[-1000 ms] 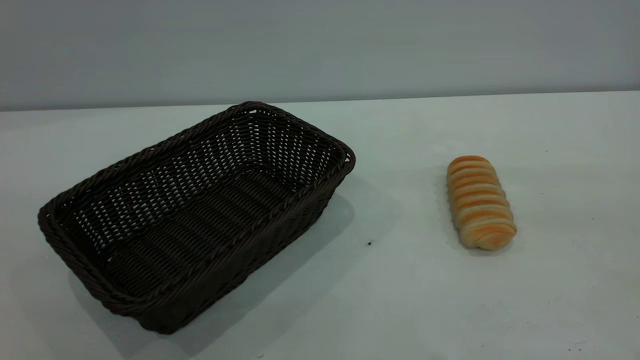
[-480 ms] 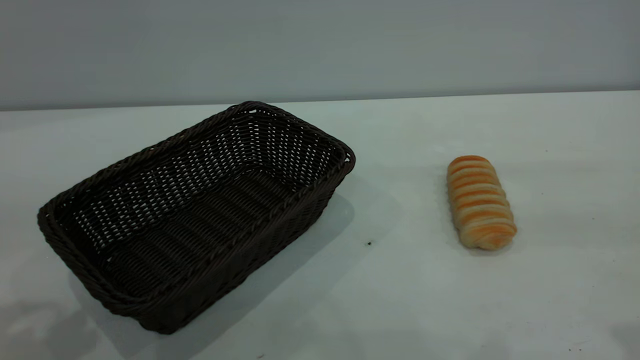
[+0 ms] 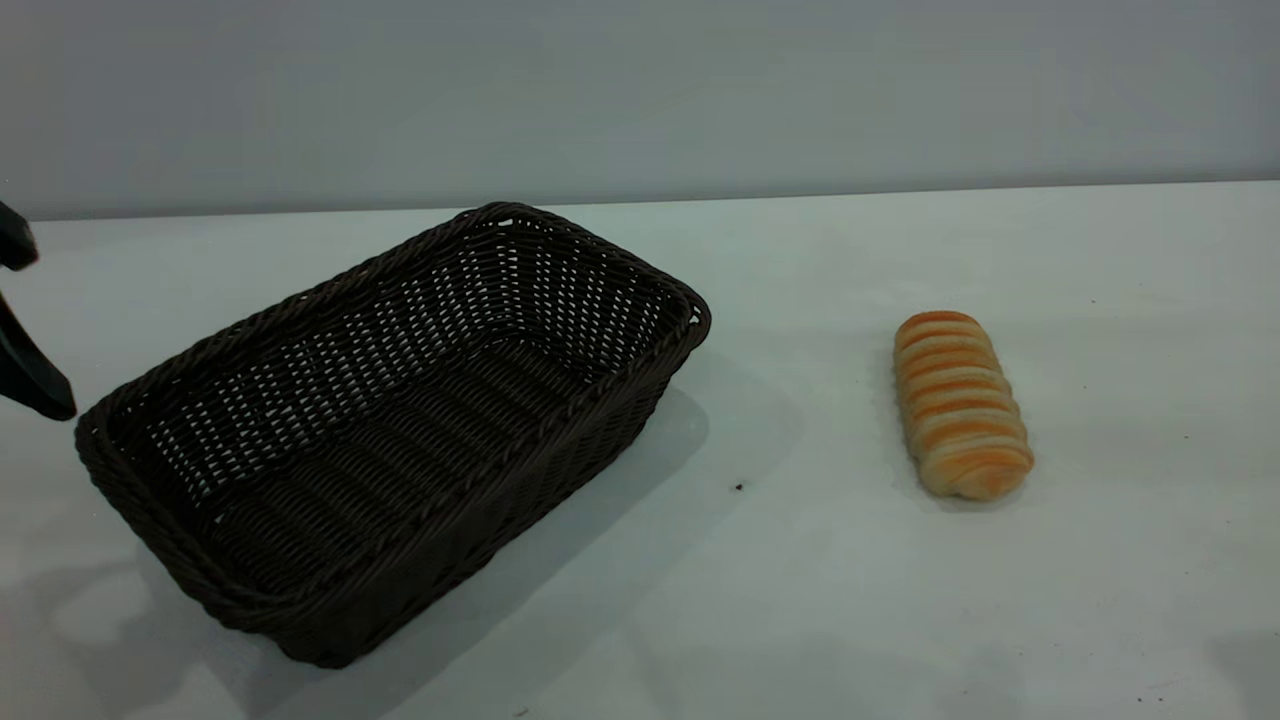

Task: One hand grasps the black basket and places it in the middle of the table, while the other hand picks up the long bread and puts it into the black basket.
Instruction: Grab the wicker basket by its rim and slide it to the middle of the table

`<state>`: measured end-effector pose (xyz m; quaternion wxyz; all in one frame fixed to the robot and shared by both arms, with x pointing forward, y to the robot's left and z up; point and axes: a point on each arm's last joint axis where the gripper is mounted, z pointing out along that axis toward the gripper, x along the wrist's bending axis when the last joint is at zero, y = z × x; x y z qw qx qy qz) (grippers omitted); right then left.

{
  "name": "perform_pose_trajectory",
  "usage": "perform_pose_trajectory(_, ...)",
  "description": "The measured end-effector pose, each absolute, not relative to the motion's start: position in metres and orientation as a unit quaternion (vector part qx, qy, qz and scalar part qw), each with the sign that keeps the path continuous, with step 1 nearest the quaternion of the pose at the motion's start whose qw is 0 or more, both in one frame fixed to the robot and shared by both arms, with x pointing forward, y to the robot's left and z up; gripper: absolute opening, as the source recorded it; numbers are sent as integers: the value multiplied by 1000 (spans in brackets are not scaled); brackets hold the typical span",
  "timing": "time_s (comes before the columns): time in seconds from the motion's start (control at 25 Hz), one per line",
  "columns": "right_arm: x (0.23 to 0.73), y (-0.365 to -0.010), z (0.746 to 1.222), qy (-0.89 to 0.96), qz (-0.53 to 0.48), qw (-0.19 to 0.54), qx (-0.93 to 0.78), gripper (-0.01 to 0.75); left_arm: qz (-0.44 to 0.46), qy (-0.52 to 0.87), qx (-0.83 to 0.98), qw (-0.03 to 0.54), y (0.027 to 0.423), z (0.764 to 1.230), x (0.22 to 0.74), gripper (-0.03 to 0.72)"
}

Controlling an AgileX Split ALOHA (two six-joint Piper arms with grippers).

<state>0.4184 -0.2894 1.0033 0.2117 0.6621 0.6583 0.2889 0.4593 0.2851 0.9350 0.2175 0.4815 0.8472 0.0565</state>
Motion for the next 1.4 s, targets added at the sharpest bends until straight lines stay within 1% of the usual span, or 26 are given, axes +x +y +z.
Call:
perform_pose_trajectory(0.44,419,-289,1003,658,290,211,662,446,43,864,462,195,285,912,467,594)
perform_pose_trajectory(1.0,419,-288,1004,654,295,208,665,446,45,891,408,194,286,887,481,594)
perform_pose_trajectory(1.4,419,-288,1004,656,299,207,661,446,37,884,429,181,258,859,504,594)
